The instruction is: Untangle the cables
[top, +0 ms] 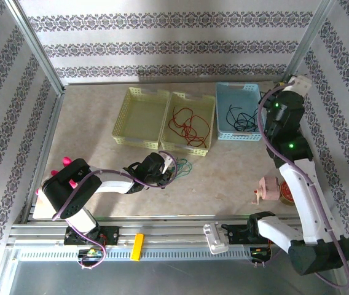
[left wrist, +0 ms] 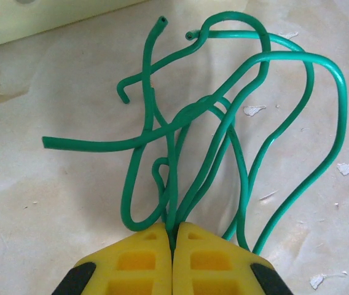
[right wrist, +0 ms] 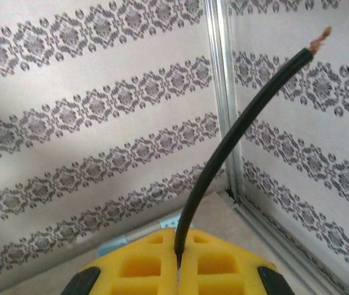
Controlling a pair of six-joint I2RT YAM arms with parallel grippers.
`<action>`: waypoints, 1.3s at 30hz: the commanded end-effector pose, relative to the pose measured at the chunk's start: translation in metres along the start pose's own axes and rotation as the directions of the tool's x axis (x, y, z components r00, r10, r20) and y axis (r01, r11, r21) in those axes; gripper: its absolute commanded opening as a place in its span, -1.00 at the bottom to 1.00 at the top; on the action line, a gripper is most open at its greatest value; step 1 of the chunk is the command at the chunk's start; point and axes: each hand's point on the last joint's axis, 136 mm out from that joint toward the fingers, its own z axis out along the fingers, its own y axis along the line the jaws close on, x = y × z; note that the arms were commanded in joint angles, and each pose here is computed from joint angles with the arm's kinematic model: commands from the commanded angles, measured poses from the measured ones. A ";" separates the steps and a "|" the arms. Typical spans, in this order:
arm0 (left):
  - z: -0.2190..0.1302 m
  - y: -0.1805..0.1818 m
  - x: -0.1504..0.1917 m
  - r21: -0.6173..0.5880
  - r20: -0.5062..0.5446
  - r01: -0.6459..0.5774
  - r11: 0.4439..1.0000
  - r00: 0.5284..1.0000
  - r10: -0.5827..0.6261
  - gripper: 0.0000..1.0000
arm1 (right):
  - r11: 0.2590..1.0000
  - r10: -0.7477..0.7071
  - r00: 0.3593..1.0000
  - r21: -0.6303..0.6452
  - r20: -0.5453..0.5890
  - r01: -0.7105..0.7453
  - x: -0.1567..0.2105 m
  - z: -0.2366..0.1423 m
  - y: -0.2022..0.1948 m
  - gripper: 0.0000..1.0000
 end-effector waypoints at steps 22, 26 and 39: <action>-0.005 -0.002 0.010 -0.012 -0.051 0.000 1.000 0.999 -0.001 -1.00 | 1.000 0.023 0.748 0.002 -0.664 -0.030 0.243 0.109 0.019 -0.89; -0.004 -0.003 0.009 -0.009 -0.054 -0.003 1.000 0.999 0.002 -1.00 | 0.996 0.085 0.711 0.059 -0.698 -0.061 0.268 0.115 0.006 -0.85; -0.005 -0.007 0.007 0.000 -0.047 -0.008 1.000 0.999 0.008 -1.00 | 0.964 0.263 0.725 0.194 -0.637 -0.179 0.241 0.103 -0.029 -0.05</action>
